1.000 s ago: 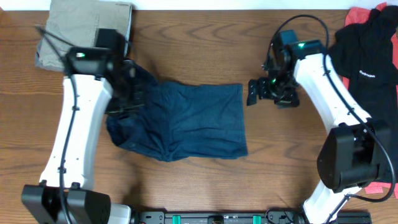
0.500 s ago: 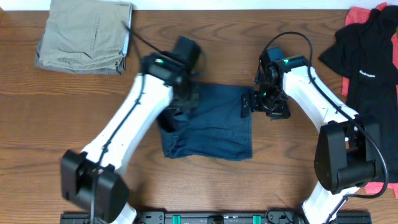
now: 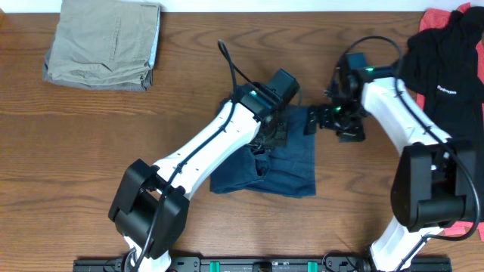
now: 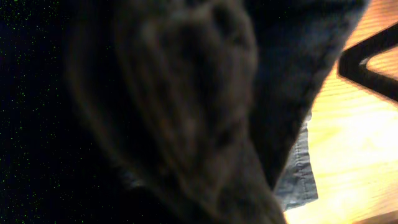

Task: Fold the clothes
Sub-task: 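Grasp the pants' left end with the left gripper and fold it rightward, then grasp the right side of the folded navy pants with the right gripper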

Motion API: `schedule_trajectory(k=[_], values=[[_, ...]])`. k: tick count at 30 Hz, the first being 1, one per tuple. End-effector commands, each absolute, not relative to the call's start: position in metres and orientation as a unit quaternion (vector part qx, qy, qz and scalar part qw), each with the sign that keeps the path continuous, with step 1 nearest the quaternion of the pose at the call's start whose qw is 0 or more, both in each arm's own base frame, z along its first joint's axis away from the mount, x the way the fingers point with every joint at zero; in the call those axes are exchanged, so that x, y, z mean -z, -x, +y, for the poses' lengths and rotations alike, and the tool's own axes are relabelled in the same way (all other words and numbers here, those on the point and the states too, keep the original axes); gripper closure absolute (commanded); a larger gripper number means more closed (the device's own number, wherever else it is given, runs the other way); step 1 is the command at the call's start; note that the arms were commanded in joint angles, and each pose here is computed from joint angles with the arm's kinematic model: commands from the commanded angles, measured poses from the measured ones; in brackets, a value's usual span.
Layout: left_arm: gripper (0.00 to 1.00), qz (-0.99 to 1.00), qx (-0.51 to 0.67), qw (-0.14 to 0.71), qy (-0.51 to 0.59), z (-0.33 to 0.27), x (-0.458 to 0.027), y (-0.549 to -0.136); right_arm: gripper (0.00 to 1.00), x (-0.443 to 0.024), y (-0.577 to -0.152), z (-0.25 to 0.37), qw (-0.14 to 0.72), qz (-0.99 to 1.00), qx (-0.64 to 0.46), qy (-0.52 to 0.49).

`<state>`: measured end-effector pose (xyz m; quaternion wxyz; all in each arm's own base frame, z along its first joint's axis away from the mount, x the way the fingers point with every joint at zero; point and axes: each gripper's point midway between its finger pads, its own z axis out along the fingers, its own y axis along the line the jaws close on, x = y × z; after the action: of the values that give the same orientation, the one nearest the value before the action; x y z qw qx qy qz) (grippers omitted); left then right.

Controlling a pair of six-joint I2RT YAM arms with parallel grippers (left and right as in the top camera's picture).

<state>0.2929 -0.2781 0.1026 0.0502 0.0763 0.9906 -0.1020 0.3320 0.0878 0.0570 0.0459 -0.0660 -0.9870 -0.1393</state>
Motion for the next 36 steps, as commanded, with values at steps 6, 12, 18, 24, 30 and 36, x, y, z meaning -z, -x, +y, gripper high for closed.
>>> schedule_trajectory(k=[6, 12, 18, 24, 30, 36], values=[[0.93, 0.992, 0.108, 0.041, -0.047, -0.292, -0.079, -0.299, 0.01, -0.062, -0.332, 0.069, 0.046, -0.982, 0.17, 0.072], [0.58, 0.991, 0.116, 0.049, -0.045, -0.303, -0.061, -0.311, 0.01, -0.062, -0.331, 0.069, 0.047, -0.982, 0.169, 0.072], [0.54, 0.982, 0.177, 0.018, -0.063, -0.323, -0.074, -0.298, 0.01, -0.062, -0.333, 0.069, 0.044, -0.982, 0.17, 0.071], [0.54, 0.962, 0.253, 0.024, -0.097, -0.335, -0.132, -0.284, 0.01, -0.062, -0.335, 0.066, 0.042, -0.982, 0.17, 0.077], [0.53, 0.954, 0.266, 0.096, -0.099, -0.298, -0.205, -0.28, 0.01, -0.062, -0.335, 0.058, 0.042, -0.98, 0.17, 0.089], [0.52, 0.975, 0.171, 0.143, 0.009, -0.191, -0.23, -0.294, 0.01, -0.075, -0.331, 0.086, 0.045, -0.964, 0.259, 0.042]])
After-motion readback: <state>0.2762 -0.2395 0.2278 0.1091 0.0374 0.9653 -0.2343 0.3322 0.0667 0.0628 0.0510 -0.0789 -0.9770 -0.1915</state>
